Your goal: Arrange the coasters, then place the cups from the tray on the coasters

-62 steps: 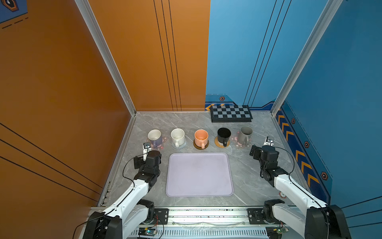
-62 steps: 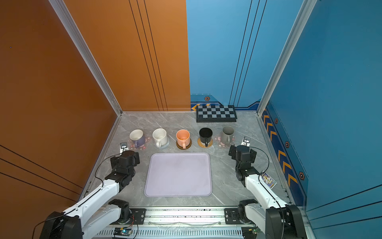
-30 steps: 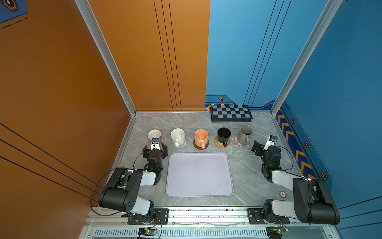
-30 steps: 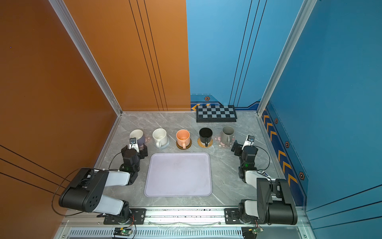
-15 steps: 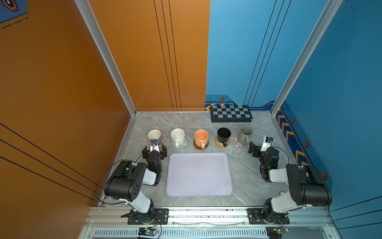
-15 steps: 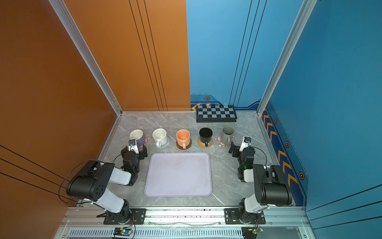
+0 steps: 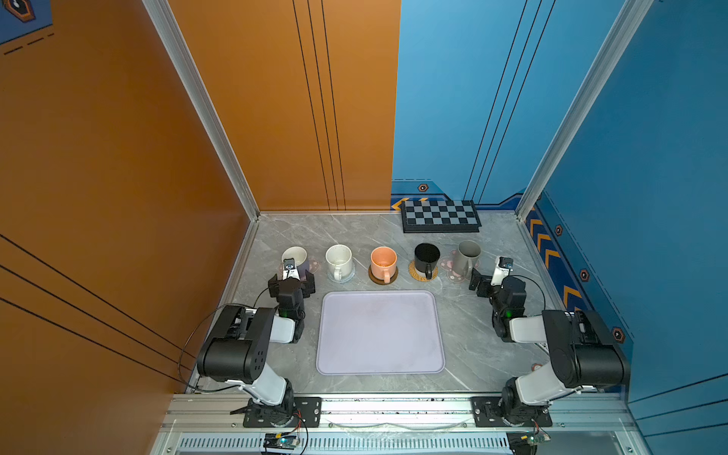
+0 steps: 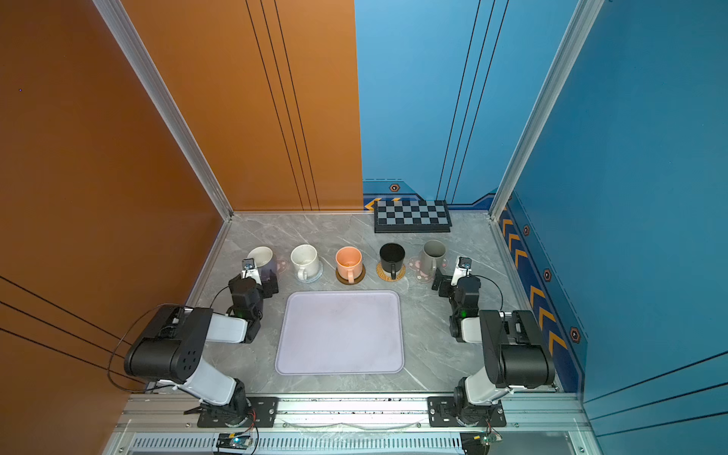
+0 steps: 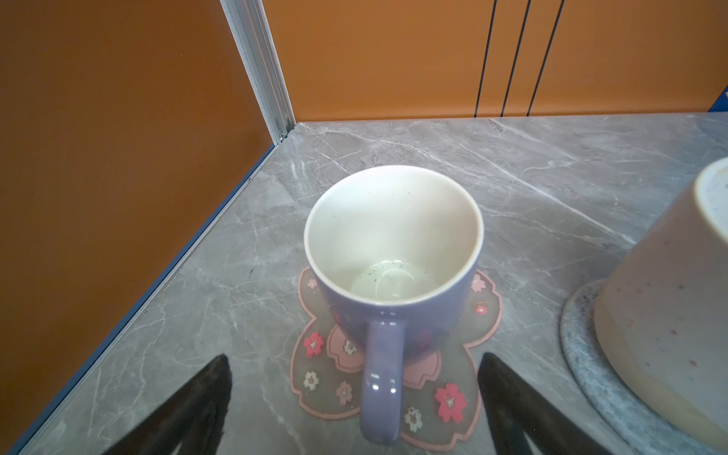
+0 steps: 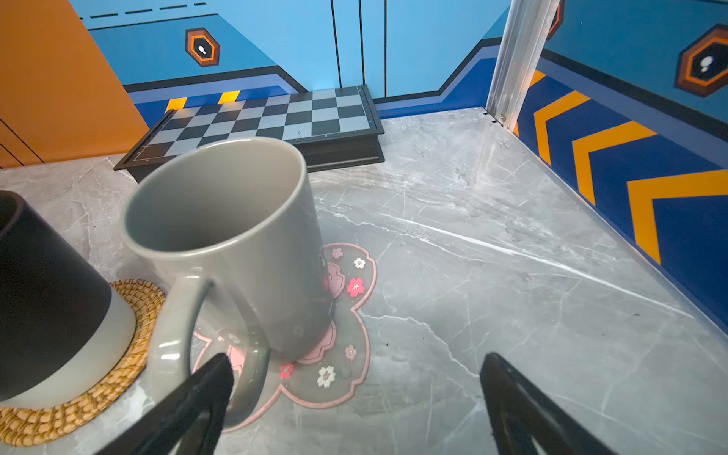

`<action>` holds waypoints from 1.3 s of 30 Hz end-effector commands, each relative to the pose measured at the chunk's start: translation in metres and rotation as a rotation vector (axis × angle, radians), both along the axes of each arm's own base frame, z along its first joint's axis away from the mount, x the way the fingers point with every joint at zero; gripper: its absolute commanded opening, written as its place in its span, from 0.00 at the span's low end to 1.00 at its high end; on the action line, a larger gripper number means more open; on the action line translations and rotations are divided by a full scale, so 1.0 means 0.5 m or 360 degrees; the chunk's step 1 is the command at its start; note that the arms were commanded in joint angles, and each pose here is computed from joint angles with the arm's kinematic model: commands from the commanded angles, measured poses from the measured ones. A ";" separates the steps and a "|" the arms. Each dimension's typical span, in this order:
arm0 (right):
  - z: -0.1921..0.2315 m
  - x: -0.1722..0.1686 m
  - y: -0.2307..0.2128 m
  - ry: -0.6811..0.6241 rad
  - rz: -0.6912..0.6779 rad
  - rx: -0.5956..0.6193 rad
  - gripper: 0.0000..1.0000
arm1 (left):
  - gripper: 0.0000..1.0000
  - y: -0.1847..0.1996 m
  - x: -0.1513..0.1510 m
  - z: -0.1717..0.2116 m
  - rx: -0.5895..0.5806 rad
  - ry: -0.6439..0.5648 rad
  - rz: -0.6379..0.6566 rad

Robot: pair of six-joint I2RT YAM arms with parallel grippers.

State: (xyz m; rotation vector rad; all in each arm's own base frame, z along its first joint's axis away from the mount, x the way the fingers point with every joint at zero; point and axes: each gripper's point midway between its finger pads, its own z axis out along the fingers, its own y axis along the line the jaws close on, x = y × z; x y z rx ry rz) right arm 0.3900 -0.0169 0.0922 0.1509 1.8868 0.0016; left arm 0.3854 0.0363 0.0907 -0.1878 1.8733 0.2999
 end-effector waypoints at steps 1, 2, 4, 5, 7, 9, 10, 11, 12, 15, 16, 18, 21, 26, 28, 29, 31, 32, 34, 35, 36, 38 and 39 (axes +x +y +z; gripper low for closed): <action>0.003 0.006 -0.002 0.0014 -0.0018 -0.0039 1.00 | 0.98 -0.005 0.006 0.008 -0.0035 -0.0010 -0.0021; 0.002 0.006 -0.002 0.0014 -0.0018 -0.0039 1.00 | 0.98 -0.005 0.005 0.008 -0.0037 -0.0010 -0.0021; 0.003 0.006 -0.003 0.0015 -0.0020 -0.0040 1.00 | 0.98 -0.008 0.005 0.010 -0.0027 -0.0011 -0.0026; 0.001 0.005 -0.002 0.0017 -0.0018 -0.0038 1.00 | 0.98 -0.010 0.006 0.009 -0.0023 -0.0007 -0.0033; 0.003 0.006 -0.002 0.0013 -0.0018 -0.0039 1.00 | 0.98 -0.012 0.006 0.007 -0.0014 -0.0002 -0.0036; 0.003 0.006 -0.002 0.0014 -0.0018 -0.0039 1.00 | 0.98 -0.015 0.007 0.009 -0.0009 -0.0005 -0.0045; 0.002 0.006 -0.002 0.0014 -0.0018 -0.0039 1.00 | 0.98 -0.019 0.007 0.009 -0.0001 -0.0002 -0.0052; 0.002 0.006 -0.002 0.0016 -0.0018 -0.0039 1.00 | 0.98 -0.021 0.006 0.008 0.0004 0.0000 -0.0054; 0.003 0.006 -0.002 0.0014 -0.0020 -0.0039 1.00 | 0.98 -0.022 0.006 0.009 0.0005 -0.0002 -0.0057; 0.002 0.006 -0.002 0.0015 -0.0020 -0.0040 1.00 | 0.98 -0.023 0.007 0.009 0.0006 -0.0003 -0.0059; 0.002 0.006 -0.002 0.0014 -0.0019 -0.0039 1.00 | 0.98 -0.022 0.007 0.009 0.0006 -0.0003 -0.0057; 0.003 0.006 -0.002 0.0014 -0.0020 -0.0039 1.00 | 0.98 -0.023 0.007 0.009 0.0006 -0.0002 -0.0059; 0.002 0.006 -0.002 0.0014 -0.0018 -0.0040 1.00 | 0.98 -0.022 0.007 0.009 0.0007 -0.0001 -0.0058; 0.002 0.006 -0.002 0.0016 -0.0020 -0.0041 1.00 | 0.98 -0.023 0.008 0.009 0.0007 -0.0001 -0.0059; 0.002 0.006 -0.002 0.0016 -0.0020 -0.0040 1.00 | 0.98 -0.022 0.007 0.007 0.0008 0.0003 -0.0058; 0.001 0.005 -0.002 0.0018 -0.0020 -0.0039 1.00 | 0.98 -0.023 0.007 0.008 0.0009 0.0001 -0.0059; 0.002 0.006 -0.002 0.0016 -0.0020 -0.0039 1.00 | 0.98 -0.026 0.007 0.008 0.0015 0.0002 -0.0069; 0.002 0.006 -0.002 0.0016 -0.0020 -0.0040 1.00 | 0.98 -0.027 0.007 0.007 0.0016 0.0005 -0.0069; 0.002 0.006 -0.002 0.0016 -0.0019 -0.0040 1.00 | 0.98 -0.027 0.007 0.007 0.0016 0.0004 -0.0069; 0.002 0.006 -0.002 0.0016 -0.0021 -0.0040 1.00 | 0.98 -0.027 0.007 0.008 0.0015 0.0003 -0.0070; 0.002 0.006 -0.002 0.0018 -0.0020 -0.0040 1.00 | 0.98 -0.026 0.007 0.008 0.0013 0.0003 -0.0070; 0.002 0.006 -0.002 0.0017 -0.0021 -0.0040 1.00 | 0.98 -0.027 0.007 0.009 0.0014 0.0001 -0.0071; 0.002 0.006 -0.002 0.0016 -0.0020 -0.0040 1.00 | 0.98 -0.026 0.007 0.009 0.0012 0.0001 -0.0070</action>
